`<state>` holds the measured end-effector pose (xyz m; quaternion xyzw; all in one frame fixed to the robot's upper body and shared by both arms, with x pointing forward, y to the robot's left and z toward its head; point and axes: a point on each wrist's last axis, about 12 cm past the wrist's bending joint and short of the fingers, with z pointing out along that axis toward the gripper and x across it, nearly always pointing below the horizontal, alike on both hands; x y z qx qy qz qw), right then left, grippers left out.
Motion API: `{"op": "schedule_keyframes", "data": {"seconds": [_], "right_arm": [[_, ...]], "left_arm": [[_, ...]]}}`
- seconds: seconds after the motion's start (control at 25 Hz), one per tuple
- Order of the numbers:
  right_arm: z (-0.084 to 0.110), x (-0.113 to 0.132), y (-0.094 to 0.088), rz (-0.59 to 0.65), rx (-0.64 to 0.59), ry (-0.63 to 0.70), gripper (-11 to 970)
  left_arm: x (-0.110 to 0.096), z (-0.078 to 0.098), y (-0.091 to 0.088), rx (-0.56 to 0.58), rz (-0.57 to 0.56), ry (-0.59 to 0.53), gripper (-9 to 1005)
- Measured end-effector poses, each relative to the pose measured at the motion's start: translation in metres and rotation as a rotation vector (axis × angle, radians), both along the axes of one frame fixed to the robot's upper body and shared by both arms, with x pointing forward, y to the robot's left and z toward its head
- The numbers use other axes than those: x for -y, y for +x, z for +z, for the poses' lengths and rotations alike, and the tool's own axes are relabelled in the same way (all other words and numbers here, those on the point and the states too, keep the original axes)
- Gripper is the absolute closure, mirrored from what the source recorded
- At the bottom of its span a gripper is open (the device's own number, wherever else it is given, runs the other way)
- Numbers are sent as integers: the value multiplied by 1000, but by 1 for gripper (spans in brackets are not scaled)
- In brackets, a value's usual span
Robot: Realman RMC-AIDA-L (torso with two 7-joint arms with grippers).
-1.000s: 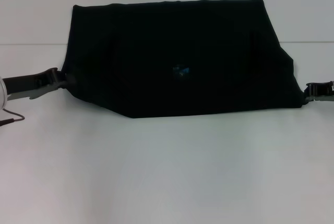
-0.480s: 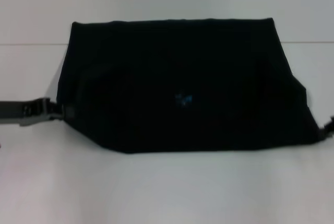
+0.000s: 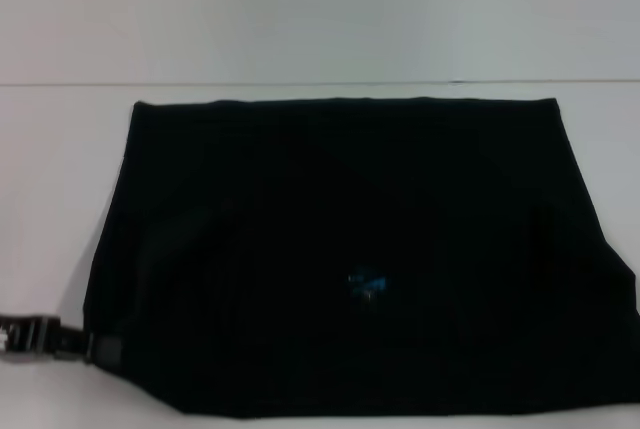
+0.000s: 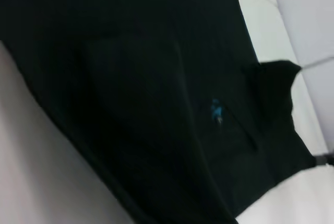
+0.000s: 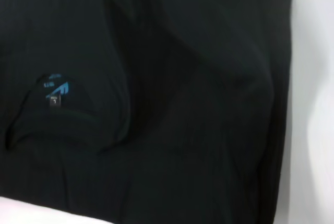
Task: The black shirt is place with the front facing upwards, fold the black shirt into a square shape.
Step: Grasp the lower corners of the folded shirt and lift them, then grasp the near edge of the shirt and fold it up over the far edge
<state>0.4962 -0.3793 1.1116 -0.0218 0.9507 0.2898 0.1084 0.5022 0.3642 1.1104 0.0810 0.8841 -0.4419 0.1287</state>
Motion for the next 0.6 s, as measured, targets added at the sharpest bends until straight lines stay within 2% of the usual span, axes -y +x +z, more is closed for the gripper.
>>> {"op": "schedule_keyframes", "data": {"seconds": [0.2, 0.32, 0.48, 0.6], "right_arm": [[-5, 9, -17, 2, -16, 31, 938], [-5, 11, -19, -6, 2, 53, 938], [12, 11, -8, -38, 150, 185, 938], [31, 15, 11, -109, 325, 288, 938]], "left_arm": [[-2, -4, -17, -21, -17, -21, 945], [-7, -2, -19, 9, 15, -41, 940], [-15, 15, -6, 138, 105, -132, 933], [-18, 30, 18, 235, 225, -191, 928]]}}
